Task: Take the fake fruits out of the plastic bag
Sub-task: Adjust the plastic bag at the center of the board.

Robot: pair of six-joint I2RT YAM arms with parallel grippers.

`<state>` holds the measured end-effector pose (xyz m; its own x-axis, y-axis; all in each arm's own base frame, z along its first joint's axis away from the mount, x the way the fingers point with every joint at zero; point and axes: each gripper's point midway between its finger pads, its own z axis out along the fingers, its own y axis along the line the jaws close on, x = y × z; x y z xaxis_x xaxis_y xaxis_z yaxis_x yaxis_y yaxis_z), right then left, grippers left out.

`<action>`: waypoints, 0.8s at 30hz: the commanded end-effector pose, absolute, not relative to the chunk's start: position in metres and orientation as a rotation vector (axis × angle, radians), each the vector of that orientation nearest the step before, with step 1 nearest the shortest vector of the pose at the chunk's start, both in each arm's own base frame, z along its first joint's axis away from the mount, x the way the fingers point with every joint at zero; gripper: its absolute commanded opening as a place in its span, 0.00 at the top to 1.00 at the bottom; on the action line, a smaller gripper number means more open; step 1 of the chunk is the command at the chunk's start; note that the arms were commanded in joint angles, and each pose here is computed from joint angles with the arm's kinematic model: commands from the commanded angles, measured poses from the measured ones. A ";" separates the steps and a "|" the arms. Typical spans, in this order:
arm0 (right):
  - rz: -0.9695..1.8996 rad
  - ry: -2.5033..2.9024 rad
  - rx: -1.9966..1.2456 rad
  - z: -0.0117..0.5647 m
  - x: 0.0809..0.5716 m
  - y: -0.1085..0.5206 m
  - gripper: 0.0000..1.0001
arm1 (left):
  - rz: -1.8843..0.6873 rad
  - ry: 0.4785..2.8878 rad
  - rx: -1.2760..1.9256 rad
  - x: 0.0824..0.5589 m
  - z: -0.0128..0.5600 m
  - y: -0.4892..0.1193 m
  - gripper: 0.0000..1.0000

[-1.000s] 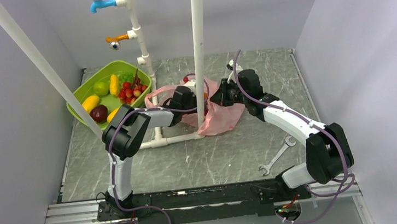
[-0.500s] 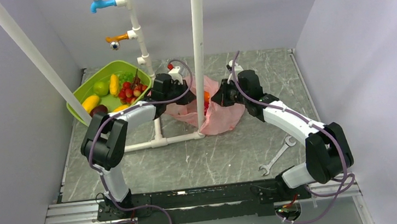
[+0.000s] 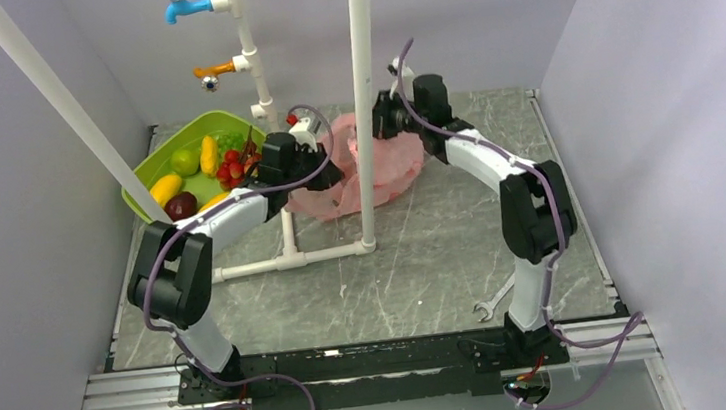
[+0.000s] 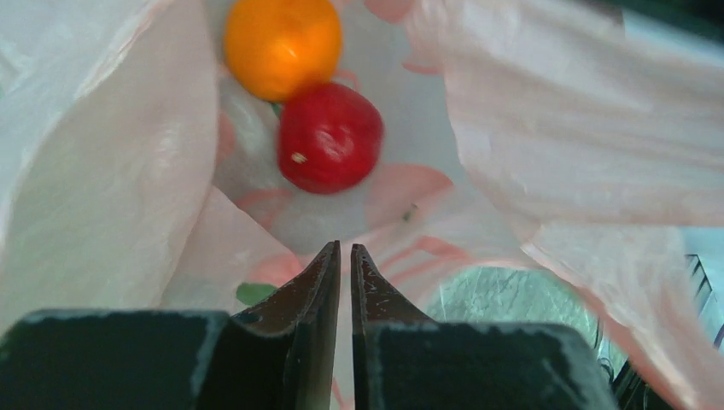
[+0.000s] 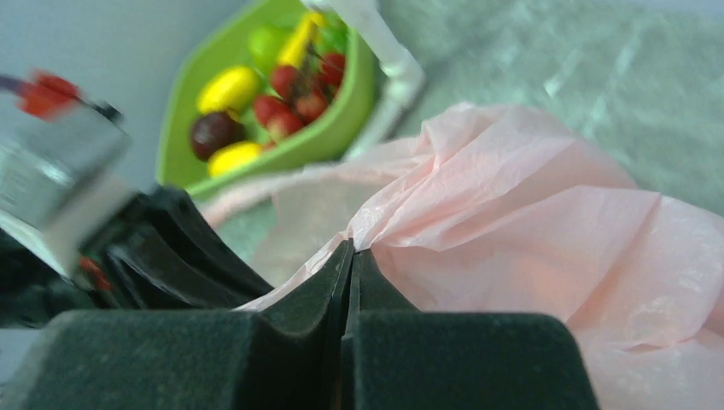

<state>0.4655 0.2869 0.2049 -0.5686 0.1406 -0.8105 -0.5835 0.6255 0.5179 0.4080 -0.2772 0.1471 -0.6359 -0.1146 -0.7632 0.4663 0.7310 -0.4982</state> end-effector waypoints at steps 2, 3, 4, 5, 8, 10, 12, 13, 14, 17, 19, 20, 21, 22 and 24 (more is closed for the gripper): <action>1.401 1.666 -0.497 0.309 0.451 0.337 1.00 | -0.850 2.022 0.230 0.414 0.188 -0.266 0.85; 1.441 1.652 -0.495 0.316 0.445 0.340 1.00 | -0.845 2.015 0.225 0.414 0.190 -0.263 0.85; 1.473 1.636 -0.497 0.321 0.438 0.341 1.00 | -0.841 2.014 0.221 0.413 0.192 -0.261 0.85; 1.515 1.620 -0.503 0.326 0.429 0.341 1.00 | -0.836 2.012 0.218 0.412 0.193 -0.259 0.85; 1.587 1.611 -0.543 0.323 0.409 0.335 1.00 | -0.839 2.002 0.214 0.407 0.196 -0.256 0.84; 1.559 1.656 -0.547 0.297 0.404 0.326 1.00 | -0.846 2.005 0.207 0.406 0.193 -0.256 0.83; 1.511 1.742 -0.502 0.261 0.405 0.314 1.00 | -0.853 2.031 0.201 0.405 0.184 -0.258 0.83; 1.503 1.782 -0.482 0.245 0.404 0.309 1.00 | -0.860 2.046 0.196 0.405 0.178 -0.259 0.83; 1.503 1.813 -0.465 0.232 0.402 0.306 1.00 | -0.871 2.056 0.193 0.405 0.173 -0.260 0.82; 1.467 1.875 -0.399 0.211 0.398 0.298 1.00 | -0.875 2.102 0.186 0.403 0.156 -0.261 0.80; 1.433 1.895 -0.372 0.208 0.398 0.294 1.00 | -0.845 2.113 0.189 0.402 0.150 -0.257 0.76; 1.433 1.893 -0.371 0.209 0.397 0.294 1.00 | -0.831 2.114 0.196 0.403 0.149 -0.256 0.72; 1.434 1.892 -0.369 0.210 0.396 0.294 1.00 | -0.815 2.113 0.209 0.404 0.149 -0.254 0.69; 1.431 1.895 -0.365 0.211 0.396 0.292 1.00 | -0.794 2.117 0.218 0.405 0.148 -0.253 0.66; 1.425 1.893 -0.363 0.214 0.394 0.292 1.00 | -0.758 2.121 0.223 0.410 0.149 -0.250 0.62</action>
